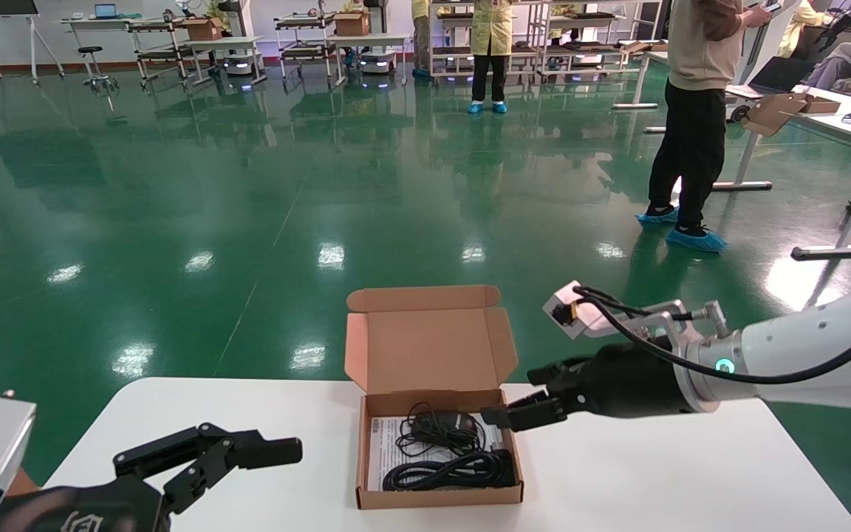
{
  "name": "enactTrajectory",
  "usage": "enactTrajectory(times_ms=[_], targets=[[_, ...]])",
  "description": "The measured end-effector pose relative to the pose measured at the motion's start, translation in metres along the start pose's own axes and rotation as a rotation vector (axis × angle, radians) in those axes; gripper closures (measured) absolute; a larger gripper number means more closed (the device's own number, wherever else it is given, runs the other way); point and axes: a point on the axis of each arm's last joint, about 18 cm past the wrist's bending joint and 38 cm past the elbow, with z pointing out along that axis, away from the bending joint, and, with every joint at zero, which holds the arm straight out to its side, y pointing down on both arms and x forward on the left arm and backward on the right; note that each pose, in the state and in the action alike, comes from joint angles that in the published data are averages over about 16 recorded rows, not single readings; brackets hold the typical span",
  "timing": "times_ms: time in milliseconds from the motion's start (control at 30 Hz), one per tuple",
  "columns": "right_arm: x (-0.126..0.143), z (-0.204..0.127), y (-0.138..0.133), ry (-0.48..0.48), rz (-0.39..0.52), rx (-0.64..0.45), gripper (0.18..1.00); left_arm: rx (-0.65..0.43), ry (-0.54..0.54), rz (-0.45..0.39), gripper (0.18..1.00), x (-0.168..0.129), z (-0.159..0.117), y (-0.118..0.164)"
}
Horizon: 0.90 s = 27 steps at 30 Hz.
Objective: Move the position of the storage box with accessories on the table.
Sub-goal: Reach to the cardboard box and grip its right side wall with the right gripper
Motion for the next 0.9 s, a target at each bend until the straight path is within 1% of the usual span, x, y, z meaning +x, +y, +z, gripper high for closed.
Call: enactTrajectory(times_ms=[133, 333, 433, 633, 900], targets=[[0.002, -0.002, -0.002, -0.003, 0.089, 0.026, 0.179, 0.000, 0.000, 0.000, 0.184, 0.000, 0.000, 0.000], [0.005, 0.002, -0.002, -0.004, 0.266, 0.079, 0.179, 0.000, 0.000, 0.000, 0.184, 0.000, 0.000, 0.000], [0.006, 0.006, -0.004, 0.001, 0.327, 0.105, 0.179, 0.000, 0.000, 0.000, 0.184, 0.000, 0.000, 0.000], [0.009, 0.014, -0.001, 0.012, 0.380, 0.125, 0.179, 0.000, 0.000, 0.000, 0.184, 0.000, 0.000, 0.000], [0.016, 0.026, 0.016, 0.069, 0.395, 0.080, 0.179, 0.000, 0.000, 0.000, 0.184, 0.000, 0.000, 0.000]])
